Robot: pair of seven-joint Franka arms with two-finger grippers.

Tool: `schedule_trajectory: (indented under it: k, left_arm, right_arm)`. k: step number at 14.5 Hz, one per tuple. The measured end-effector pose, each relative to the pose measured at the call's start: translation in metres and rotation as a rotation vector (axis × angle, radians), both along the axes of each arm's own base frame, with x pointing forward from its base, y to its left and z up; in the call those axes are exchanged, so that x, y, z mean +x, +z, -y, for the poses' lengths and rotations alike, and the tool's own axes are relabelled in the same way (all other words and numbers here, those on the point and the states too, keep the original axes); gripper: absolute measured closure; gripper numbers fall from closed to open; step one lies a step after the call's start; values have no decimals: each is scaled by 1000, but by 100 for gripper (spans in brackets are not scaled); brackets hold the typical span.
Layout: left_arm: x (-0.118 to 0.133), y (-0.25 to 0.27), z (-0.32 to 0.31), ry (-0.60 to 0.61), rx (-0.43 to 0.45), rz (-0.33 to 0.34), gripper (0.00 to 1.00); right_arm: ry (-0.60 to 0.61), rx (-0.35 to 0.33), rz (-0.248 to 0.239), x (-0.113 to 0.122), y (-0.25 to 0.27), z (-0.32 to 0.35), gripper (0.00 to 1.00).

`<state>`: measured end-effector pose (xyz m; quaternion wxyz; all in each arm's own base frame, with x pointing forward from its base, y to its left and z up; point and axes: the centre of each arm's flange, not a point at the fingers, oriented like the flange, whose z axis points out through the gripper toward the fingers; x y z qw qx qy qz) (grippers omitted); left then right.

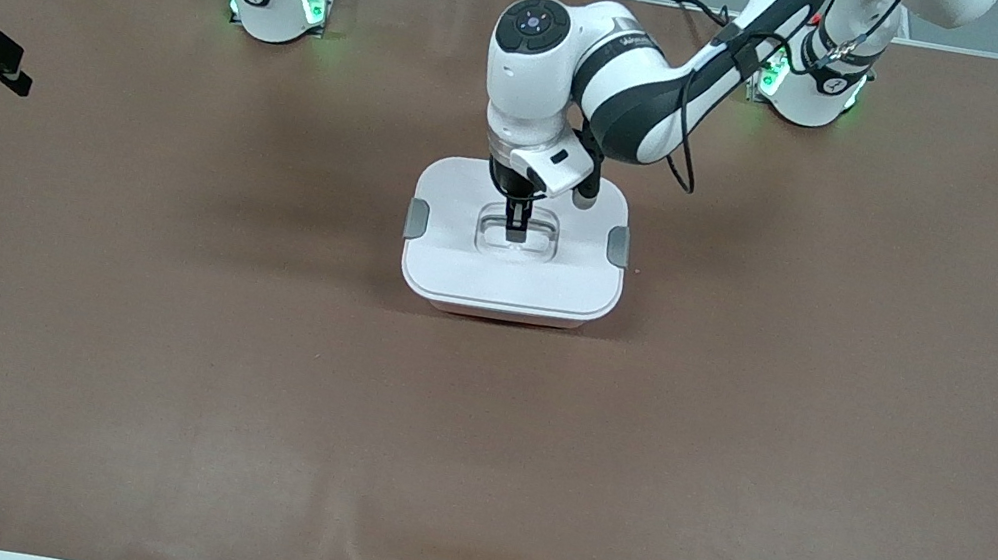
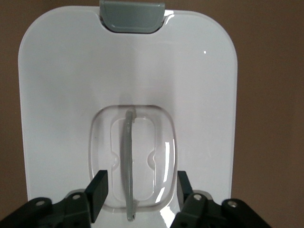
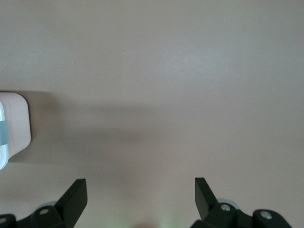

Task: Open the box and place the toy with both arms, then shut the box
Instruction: 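Open the left gripper and lift it off the lid handle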

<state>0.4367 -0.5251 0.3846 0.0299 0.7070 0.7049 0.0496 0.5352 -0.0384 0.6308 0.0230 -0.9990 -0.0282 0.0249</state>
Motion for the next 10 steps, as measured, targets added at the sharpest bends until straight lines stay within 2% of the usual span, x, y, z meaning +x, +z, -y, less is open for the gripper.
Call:
schedule_trajectory:
  k: [3,10]
  left_arm:
    - [9,24,-7,-34,11,9,1]
    - [51,70,-66,-122,57,18,0]
  right_arm:
    - [0,0,0,0,0,0,0]
    - [-23,-2,2,0,1,0,0]
